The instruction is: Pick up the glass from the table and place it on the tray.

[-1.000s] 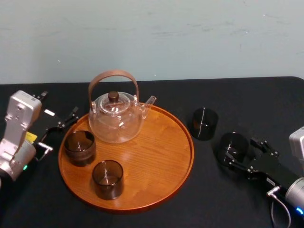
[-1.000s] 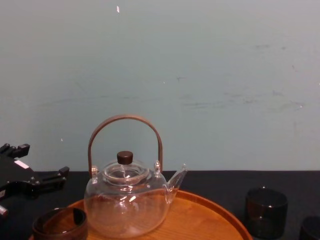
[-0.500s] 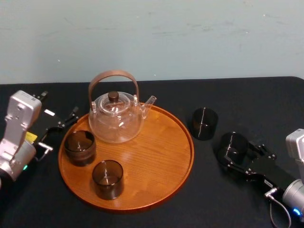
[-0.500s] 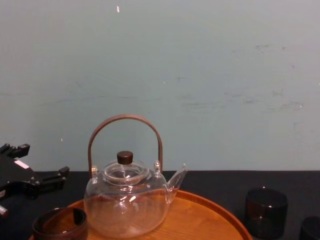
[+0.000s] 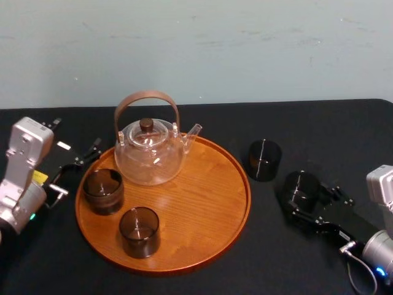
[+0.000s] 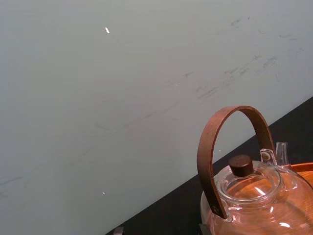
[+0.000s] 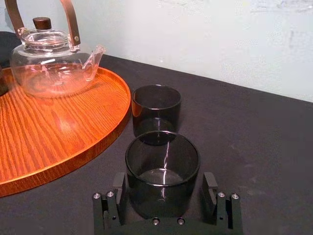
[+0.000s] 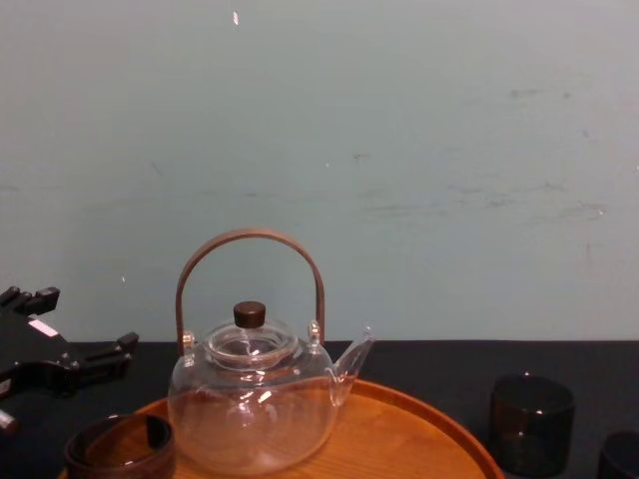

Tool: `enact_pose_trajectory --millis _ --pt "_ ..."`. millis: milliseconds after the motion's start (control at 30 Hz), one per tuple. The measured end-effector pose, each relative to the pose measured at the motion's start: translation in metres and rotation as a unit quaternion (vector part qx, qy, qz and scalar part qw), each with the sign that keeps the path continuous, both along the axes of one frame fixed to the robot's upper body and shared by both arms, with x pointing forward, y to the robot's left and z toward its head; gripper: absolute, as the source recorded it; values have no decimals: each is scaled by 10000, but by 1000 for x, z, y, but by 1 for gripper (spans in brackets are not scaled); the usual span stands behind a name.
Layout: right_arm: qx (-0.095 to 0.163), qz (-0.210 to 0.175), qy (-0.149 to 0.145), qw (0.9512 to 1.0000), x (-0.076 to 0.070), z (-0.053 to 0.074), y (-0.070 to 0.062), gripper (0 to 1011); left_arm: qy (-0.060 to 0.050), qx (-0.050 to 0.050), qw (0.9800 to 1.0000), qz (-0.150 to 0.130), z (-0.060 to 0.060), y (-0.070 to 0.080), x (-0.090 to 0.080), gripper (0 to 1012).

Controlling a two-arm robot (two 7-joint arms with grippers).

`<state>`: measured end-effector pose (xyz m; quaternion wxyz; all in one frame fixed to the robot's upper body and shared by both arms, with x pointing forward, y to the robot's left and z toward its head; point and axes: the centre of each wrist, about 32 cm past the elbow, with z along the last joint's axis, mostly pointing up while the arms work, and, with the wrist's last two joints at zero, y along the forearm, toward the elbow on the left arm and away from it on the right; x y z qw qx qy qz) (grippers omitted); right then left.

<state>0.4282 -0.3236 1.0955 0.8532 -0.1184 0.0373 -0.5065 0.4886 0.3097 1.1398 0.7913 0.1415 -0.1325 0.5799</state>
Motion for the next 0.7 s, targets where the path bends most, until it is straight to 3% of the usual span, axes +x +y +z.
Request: enact_pose_trajectory --millis 700 --pt "48 118 154 9998 23 -7 4 1002 0 0 10000 0 0 0 0 1001"
